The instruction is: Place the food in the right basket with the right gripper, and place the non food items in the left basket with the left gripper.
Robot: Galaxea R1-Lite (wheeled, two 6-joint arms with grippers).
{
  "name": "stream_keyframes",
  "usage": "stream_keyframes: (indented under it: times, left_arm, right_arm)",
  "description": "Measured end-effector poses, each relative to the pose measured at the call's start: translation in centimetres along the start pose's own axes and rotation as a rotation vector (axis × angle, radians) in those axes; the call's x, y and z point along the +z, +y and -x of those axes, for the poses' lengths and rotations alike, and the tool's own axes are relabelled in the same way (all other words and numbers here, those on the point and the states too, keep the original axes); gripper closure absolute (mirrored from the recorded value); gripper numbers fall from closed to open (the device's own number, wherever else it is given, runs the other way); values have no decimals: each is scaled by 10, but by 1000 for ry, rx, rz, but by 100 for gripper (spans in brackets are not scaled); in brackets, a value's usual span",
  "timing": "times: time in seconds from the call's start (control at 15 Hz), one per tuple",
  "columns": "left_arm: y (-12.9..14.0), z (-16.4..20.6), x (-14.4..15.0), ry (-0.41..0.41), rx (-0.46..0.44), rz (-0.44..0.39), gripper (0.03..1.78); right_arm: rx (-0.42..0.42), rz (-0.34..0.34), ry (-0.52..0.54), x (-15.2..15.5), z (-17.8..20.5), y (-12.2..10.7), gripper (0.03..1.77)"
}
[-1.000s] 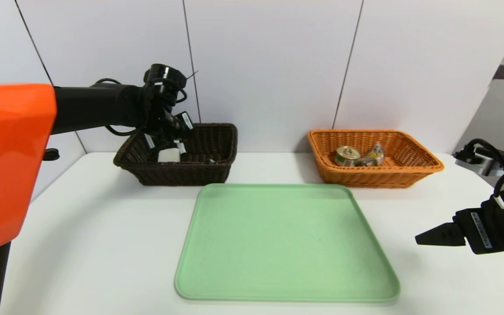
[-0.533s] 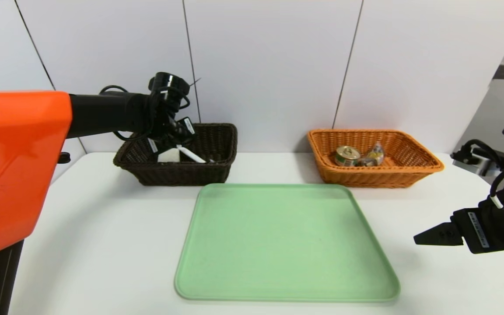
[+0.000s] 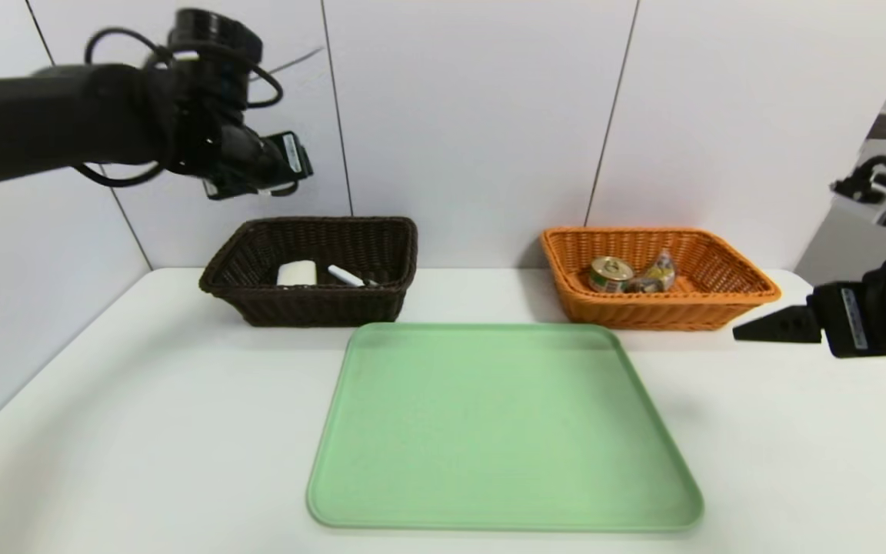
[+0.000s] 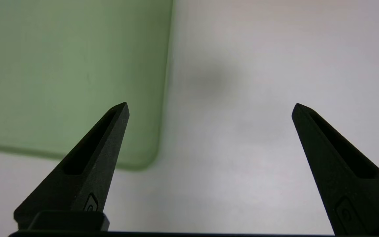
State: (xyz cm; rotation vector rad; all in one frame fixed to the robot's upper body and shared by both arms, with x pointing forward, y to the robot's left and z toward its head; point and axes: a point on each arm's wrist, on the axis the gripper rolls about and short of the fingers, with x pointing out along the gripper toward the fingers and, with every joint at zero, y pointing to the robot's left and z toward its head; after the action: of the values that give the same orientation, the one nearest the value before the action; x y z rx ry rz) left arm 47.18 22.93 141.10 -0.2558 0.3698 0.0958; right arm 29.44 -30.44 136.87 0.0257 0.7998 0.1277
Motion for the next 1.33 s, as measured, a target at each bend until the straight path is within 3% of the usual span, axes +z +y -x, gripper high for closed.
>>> stream_keyframes:
  times: [0.13,0.33,0.6,0.87,1.07,1.33]
  left_arm:
    - [8,45,18,-44,-37,-105,37]
    - [31,110,17,-54,-55,-221,28]
    - [77,199,17,-172,32,-196,21]
    - [123,282,-15,-282,119,-143,17]
    - [148,333,-71,-336,103,-107,15]
    - [175,378,-151,-430,89,-104,14]
  right_arm:
    - [-30,11,-168,24,18,2,9]
    - [-125,-8,-411,43,44,2,9]
    - [-184,-49,-513,29,75,-5,9]
    - [-200,-54,-525,-26,94,-10,9]
    - [-209,-50,-538,-87,101,-14,9]
    - [-222,1,-680,-169,120,-18,9]
